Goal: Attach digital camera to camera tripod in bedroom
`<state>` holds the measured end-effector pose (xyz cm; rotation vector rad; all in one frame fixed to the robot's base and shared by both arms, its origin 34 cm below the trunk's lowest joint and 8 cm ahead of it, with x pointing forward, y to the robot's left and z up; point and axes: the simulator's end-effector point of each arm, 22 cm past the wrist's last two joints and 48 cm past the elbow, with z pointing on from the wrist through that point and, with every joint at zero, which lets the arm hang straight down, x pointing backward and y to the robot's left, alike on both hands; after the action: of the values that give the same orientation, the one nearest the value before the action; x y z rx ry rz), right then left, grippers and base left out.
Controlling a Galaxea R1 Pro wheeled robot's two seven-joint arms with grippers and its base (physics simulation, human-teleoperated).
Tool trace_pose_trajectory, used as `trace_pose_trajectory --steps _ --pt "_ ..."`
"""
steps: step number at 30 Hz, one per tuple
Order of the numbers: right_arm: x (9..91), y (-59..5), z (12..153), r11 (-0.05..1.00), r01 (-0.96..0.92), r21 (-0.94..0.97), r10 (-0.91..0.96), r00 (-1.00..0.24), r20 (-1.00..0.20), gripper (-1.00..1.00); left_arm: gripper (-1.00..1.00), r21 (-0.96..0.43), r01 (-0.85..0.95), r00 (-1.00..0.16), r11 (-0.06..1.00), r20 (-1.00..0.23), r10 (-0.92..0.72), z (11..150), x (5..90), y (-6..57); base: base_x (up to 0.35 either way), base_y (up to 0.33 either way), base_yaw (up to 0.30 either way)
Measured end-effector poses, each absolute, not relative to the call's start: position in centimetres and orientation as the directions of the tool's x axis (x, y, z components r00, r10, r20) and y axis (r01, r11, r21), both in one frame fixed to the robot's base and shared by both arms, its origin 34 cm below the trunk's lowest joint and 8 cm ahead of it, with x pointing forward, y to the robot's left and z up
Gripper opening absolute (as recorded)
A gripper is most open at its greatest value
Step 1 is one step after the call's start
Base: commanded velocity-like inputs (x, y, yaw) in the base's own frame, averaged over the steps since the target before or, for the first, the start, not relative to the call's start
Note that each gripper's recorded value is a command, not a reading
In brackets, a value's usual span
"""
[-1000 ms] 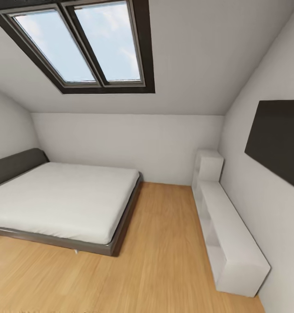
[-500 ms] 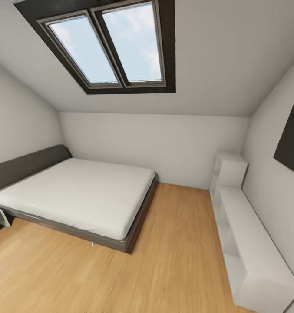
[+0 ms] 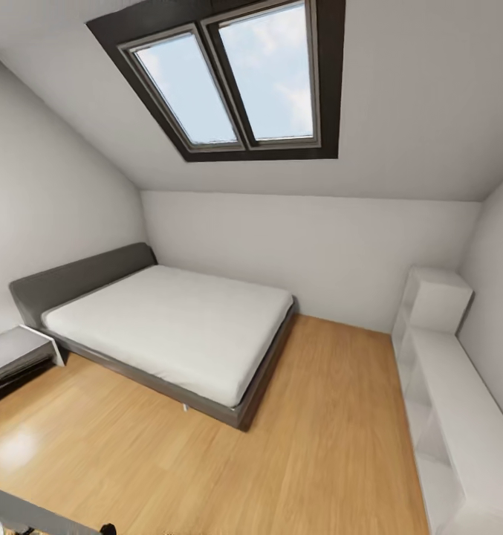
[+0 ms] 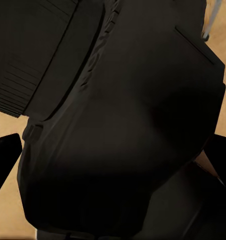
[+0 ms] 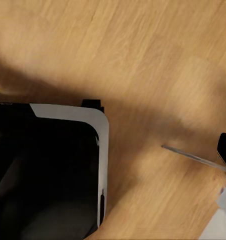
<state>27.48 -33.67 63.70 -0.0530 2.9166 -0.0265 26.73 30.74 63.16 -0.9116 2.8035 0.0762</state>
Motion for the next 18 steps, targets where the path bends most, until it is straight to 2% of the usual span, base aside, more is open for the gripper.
trace_pose_trajectory --steps 18 --pt "27.9 -35.0 63.9 0.999 -0.029 -0.045 -0.039 -0.97 -0.24 1.0 -1.0 -0.011 -0.595 -0.787 0.804 -0.198 -0.585 63.2 26.7 30.8 0.0 0.0 0.278"
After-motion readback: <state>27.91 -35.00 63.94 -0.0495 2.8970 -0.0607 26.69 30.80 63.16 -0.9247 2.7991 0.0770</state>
